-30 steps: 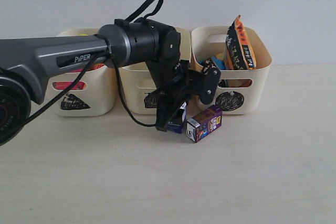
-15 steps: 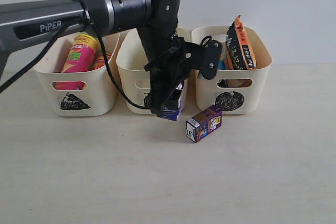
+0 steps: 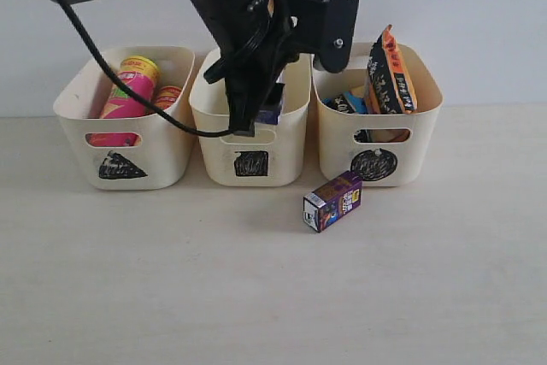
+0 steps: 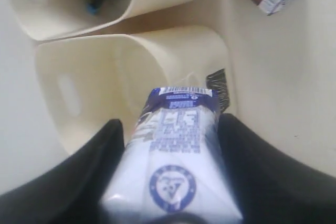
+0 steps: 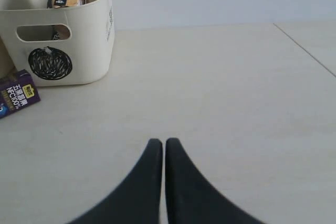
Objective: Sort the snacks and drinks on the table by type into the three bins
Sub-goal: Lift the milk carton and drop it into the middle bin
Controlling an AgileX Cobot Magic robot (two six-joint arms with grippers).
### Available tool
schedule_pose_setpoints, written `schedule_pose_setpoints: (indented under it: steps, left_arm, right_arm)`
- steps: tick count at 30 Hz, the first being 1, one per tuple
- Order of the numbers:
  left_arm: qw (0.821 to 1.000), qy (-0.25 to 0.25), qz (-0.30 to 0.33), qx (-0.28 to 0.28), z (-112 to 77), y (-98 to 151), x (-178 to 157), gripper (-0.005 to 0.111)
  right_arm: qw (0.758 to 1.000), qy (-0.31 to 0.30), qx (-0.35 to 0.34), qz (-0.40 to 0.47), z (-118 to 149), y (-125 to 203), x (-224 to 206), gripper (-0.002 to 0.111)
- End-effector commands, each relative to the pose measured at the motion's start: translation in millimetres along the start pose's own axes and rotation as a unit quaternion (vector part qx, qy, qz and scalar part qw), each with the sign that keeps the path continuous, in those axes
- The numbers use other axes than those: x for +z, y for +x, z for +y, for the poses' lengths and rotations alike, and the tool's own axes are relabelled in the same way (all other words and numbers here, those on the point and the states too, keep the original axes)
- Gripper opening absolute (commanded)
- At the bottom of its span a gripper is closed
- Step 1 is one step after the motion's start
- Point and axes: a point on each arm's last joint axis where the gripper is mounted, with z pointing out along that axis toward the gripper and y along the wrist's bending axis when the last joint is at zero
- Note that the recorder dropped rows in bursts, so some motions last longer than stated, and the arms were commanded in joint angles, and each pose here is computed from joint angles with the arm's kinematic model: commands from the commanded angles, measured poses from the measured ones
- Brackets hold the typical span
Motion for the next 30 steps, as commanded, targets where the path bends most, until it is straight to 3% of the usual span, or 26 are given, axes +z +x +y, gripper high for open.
schedule_pose_setpoints:
  steps: [1, 7, 11, 12, 16, 22, 23, 25, 30]
  left_arm:
    - [0.996, -0.081, 0.001, -0.023, 15.3, 3.1, -10.2, 0.004]
    - [0.986, -0.146, -0.03, -0.07, 33.6, 14.1, -7.3, 0.004]
    - [0.976, -0.165, -0.04, -0.138, 45.3, 39.7, 14.1, 0.004]
    - [0.969, -0.167, -0.043, -0.177, 47.6, 50.4, 27.9, 0.004]
    - [0.959, -0.166, -0.064, -0.222, 43.9, 56.0, 66.7, 0.004]
    - [0.963, -0.145, -0.056, -0.22, 31.1, 59.1, 103.8, 0.005]
    - [0.964, -0.142, -0.054, -0.219, 29.8, 59.2, 107.1, 0.008]
    - [0.965, -0.135, -0.047, -0.221, 27.1, 62.4, 114.1, 0.034]
    - [0.965, -0.135, -0.05, -0.22, 25.6, 61.7, 118.1, 0.075]
  right_arm:
    - [1.0, 0.0, -0.002, -0.007, -0.1, -1.2, -0.4, 0.0]
    - [1.0, 0.0, -0.002, -0.007, -0.1, -1.2, -0.4, 0.0]
    - [1.0, 0.0, -0.002, -0.007, -0.1, -1.2, -0.4, 0.0]
    - [1.0, 0.0, -0.002, -0.007, -0.1, -1.2, -0.4, 0.0]
    - [1.0, 0.0, -0.002, -0.007, -0.1, -1.2, -0.4, 0.0]
    - [1.0, 0.0, -0.002, -0.007, -0.1, -1.2, -0.4, 0.0]
    - [1.0, 0.0, -0.002, -0.007, -0.1, -1.2, -0.4, 0.0]
    - [1.0, 0.0, -0.002, -0.007, -0.1, -1.2, -0.4, 0.0]
    - [1.0, 0.0, -0.002, -0.007, -0.1, -1.2, -0.4, 0.0]
